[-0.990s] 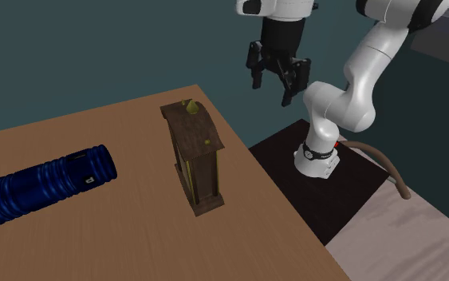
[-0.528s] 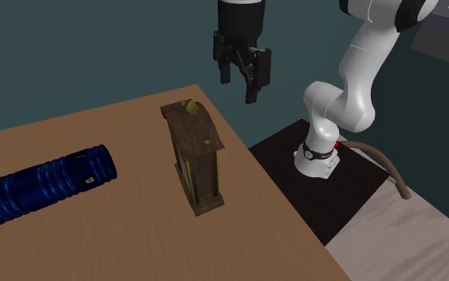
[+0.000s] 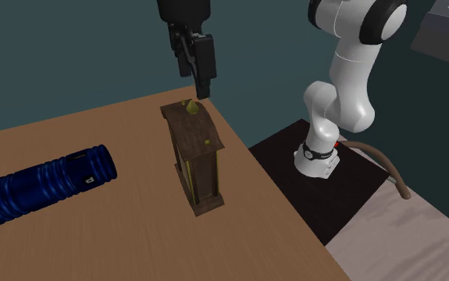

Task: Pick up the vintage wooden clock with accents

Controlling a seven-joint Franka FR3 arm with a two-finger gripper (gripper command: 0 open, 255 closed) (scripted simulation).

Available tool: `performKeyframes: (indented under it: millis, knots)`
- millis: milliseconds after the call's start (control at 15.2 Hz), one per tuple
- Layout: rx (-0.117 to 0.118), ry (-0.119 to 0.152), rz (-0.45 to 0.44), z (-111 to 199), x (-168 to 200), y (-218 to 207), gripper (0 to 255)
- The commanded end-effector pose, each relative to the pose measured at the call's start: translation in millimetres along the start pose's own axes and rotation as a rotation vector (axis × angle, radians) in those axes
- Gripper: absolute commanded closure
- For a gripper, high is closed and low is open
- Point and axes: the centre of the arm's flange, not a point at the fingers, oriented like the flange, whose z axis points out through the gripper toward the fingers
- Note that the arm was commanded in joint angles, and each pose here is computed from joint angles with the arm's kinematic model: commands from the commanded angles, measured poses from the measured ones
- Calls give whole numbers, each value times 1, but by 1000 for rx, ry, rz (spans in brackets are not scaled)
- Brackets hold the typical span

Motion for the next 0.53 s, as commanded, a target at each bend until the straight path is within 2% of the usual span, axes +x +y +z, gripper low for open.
performKeyframes:
  millis: [0, 462]
  knots:
    - [0, 0, 5, 7, 5, 1, 0]
    - [0, 0, 5, 37, 5, 2, 0]
